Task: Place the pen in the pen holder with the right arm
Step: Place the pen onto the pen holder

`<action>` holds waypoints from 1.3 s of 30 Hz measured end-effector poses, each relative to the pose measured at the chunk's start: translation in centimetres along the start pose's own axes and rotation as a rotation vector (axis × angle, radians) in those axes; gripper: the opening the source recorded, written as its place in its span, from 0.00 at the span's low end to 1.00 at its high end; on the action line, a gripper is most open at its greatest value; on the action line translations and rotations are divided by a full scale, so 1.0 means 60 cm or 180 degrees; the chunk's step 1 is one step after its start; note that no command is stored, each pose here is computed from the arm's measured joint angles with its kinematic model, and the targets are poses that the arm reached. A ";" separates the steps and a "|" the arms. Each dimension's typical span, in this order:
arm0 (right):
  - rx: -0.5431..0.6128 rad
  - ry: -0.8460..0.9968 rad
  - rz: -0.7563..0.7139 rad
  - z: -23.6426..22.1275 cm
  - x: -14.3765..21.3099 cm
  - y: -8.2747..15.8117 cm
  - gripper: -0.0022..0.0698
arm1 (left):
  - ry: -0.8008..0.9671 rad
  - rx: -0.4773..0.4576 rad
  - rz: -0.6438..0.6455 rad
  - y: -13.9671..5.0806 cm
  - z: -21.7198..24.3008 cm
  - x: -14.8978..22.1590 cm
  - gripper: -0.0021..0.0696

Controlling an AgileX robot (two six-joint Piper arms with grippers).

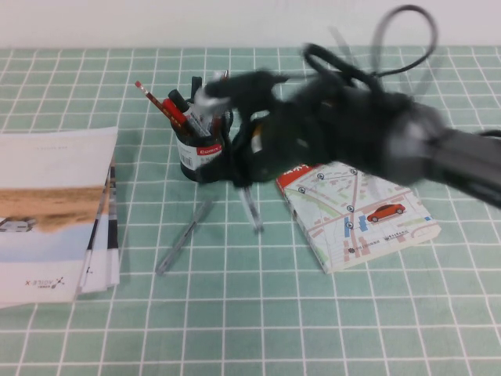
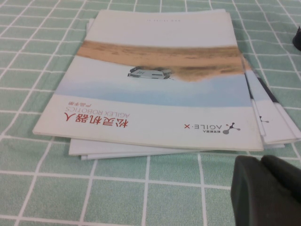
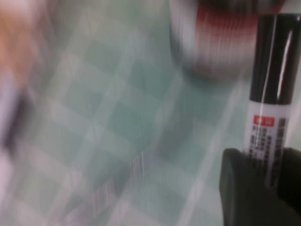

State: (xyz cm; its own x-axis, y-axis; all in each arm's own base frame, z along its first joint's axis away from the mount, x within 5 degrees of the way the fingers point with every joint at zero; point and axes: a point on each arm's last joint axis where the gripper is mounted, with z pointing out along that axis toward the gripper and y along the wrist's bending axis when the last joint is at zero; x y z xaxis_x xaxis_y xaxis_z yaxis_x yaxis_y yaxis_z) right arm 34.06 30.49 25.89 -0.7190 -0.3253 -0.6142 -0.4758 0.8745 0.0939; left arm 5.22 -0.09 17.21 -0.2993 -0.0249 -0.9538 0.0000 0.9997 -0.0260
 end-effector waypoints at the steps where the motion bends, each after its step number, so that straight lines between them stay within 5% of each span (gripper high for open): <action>1: -0.0088 -0.0323 -0.0023 -0.003 0.001 -0.006 0.19 | 0.0000 0.0000 0.0000 0.000 0.000 0.000 0.02; 8: -0.0668 -0.2172 -0.0114 0.004 -0.006 -0.031 0.19 | 0.0000 0.0000 0.0000 0.000 0.000 0.000 0.02; 14: -0.0697 -0.3192 -0.0302 0.045 -0.013 -0.031 0.19 | 0.0000 0.0000 0.0000 0.000 0.000 0.000 0.02; 39: -0.0372 -0.3041 -0.0468 0.135 -0.015 -0.038 0.21 | 0.0000 0.0000 0.0000 0.000 0.000 0.000 0.02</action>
State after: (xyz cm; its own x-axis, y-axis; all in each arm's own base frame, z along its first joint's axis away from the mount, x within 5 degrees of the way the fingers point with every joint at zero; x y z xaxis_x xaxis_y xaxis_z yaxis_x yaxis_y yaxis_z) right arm 39.89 31.72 19.90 0.0413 0.0456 -0.9981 -0.6123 0.7905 0.0108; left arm 5.22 -0.09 17.21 -0.2993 -0.0249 -0.9538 0.0000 0.9997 -0.0260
